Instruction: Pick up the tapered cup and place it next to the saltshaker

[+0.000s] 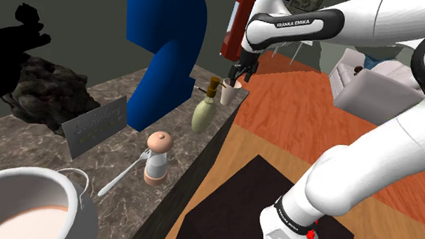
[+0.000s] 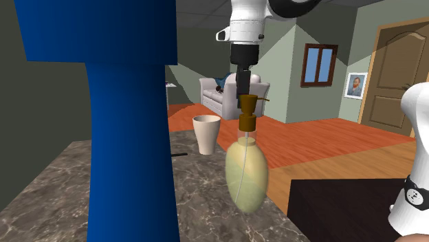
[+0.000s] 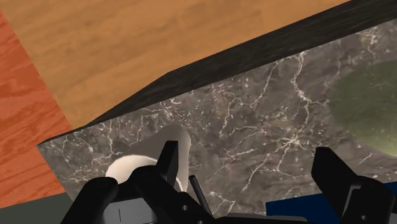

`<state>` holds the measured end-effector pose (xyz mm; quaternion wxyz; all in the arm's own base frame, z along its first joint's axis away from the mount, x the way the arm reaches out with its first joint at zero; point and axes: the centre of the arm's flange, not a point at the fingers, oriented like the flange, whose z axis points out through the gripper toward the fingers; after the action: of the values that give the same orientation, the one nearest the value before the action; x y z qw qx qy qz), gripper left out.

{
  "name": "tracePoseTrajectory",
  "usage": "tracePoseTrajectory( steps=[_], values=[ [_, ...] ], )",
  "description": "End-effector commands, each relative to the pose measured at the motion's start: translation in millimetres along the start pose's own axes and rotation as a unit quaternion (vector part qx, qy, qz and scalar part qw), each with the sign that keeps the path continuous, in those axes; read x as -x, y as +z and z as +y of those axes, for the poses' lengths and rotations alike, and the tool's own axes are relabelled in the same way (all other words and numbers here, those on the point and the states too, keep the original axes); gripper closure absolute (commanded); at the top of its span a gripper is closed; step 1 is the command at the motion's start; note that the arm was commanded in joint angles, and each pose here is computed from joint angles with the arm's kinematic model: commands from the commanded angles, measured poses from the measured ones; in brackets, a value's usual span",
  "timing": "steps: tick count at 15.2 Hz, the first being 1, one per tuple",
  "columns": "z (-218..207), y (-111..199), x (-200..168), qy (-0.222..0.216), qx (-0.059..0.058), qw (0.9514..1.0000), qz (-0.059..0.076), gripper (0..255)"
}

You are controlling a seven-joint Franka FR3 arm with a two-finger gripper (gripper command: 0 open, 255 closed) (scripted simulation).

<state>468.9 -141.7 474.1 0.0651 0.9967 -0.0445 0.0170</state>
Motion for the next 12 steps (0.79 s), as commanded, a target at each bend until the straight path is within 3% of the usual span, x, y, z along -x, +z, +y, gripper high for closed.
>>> tracePoseTrajectory(
  steps=[1,9,12],
  values=[
    [11,17,-17,-0.002,0.002,1.0000,0.004,0],
    [48,73,-93,-0.009,0.008,0.9998,0.017,0],
    [51,88,-100,-0.009,0.009,0.9997,0.018,0]
  ],
)
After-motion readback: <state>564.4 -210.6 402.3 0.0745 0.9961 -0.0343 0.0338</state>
